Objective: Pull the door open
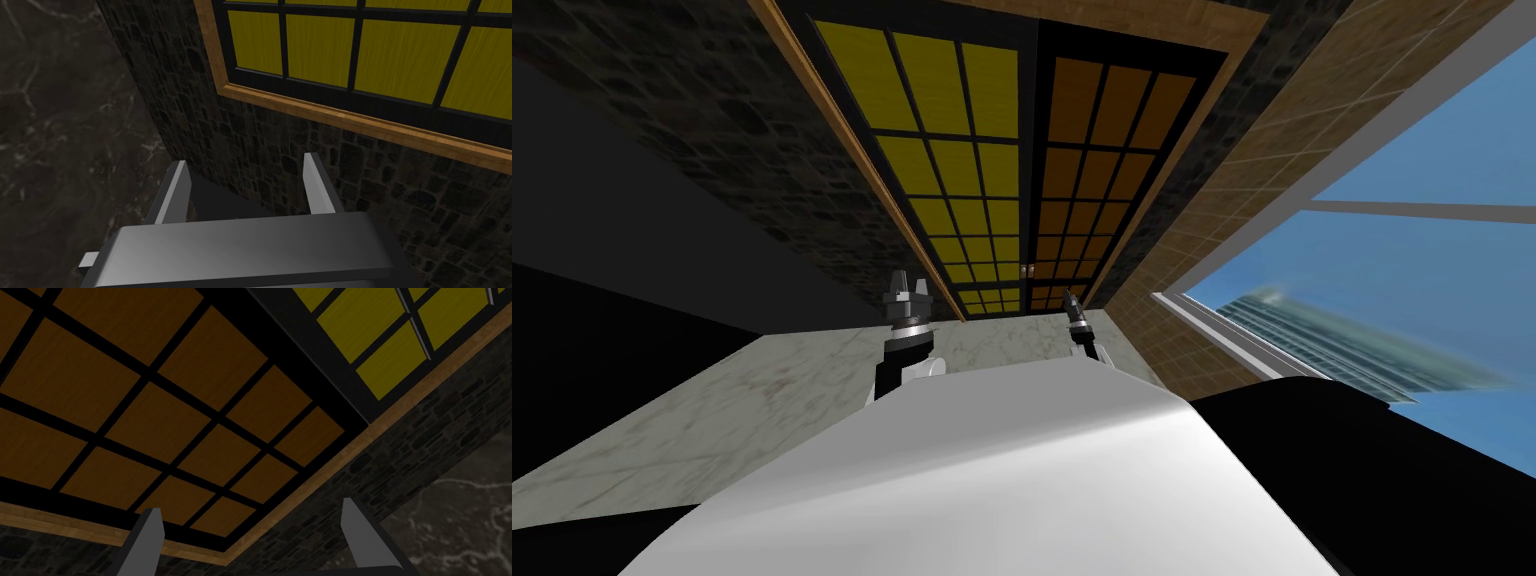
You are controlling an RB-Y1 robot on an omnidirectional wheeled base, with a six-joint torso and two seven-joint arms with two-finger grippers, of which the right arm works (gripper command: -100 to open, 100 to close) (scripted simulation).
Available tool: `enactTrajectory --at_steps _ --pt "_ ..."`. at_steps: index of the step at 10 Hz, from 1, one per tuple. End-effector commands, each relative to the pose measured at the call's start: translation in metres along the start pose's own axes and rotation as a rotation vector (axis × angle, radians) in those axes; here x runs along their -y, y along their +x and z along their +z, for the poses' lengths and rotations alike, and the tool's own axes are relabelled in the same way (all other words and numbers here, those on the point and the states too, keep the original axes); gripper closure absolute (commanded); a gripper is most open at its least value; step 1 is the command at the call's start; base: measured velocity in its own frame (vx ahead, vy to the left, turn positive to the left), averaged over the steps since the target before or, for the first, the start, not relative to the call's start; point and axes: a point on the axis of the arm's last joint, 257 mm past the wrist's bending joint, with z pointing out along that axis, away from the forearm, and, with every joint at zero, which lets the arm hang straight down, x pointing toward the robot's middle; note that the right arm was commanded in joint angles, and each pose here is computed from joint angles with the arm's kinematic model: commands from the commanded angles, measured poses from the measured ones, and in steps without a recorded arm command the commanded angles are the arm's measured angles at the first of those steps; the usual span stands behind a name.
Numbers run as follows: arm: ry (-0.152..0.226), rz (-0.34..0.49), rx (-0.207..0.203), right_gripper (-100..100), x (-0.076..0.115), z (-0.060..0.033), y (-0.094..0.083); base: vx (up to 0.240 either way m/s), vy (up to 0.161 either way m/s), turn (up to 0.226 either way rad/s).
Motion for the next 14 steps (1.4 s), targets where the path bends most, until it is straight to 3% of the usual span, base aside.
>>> enactTrajectory --at_steps 1,14 --pt "0.007 -0.039 -0.014 -100 0.008 -0.0017 0.007 0.099 0.032 -0.029" --pt "0.055 -0.322 -0.140 -100 0.066 -0.0222 0.061 0.096 0.030 -0.030"
